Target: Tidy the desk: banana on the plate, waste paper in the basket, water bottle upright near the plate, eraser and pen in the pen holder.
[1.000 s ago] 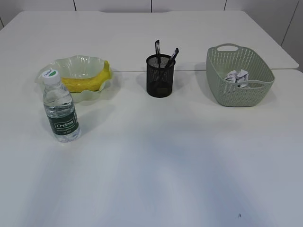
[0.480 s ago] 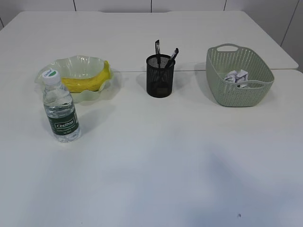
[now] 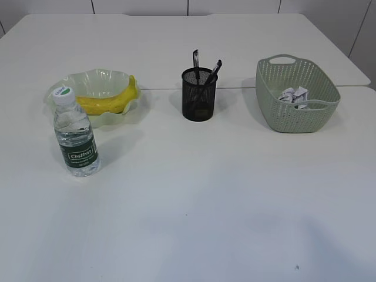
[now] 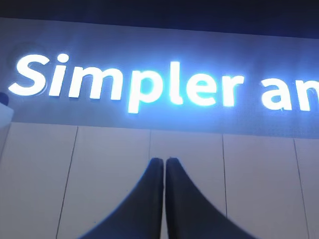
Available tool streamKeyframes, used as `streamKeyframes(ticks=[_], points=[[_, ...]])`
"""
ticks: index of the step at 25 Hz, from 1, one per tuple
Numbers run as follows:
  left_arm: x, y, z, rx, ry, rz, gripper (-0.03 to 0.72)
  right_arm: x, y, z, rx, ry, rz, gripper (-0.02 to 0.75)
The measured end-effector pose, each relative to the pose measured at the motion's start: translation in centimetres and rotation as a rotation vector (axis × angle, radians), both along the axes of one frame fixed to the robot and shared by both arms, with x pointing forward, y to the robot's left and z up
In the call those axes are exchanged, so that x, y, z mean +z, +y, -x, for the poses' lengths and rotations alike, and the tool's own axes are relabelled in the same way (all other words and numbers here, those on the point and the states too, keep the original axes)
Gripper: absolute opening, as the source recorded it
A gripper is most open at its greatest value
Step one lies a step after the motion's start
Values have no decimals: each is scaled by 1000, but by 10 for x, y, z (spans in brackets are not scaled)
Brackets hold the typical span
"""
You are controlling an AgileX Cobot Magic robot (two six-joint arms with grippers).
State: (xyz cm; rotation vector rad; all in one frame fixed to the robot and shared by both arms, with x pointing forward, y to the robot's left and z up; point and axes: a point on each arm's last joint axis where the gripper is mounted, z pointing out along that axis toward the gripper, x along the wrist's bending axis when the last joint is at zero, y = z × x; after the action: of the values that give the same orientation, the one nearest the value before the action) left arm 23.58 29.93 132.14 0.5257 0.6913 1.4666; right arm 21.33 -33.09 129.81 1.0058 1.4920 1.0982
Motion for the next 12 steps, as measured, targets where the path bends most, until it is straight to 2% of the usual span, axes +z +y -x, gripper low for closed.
streamKeyframes(ticks=[6,12], points=[[-18,0,-18,-21,71,-8,-25,-54,-5,-2,-58,55,35,-11],[-56,0,-25,-25,149,1,-25,-93,-9,9,-70,70,-36,-11]])
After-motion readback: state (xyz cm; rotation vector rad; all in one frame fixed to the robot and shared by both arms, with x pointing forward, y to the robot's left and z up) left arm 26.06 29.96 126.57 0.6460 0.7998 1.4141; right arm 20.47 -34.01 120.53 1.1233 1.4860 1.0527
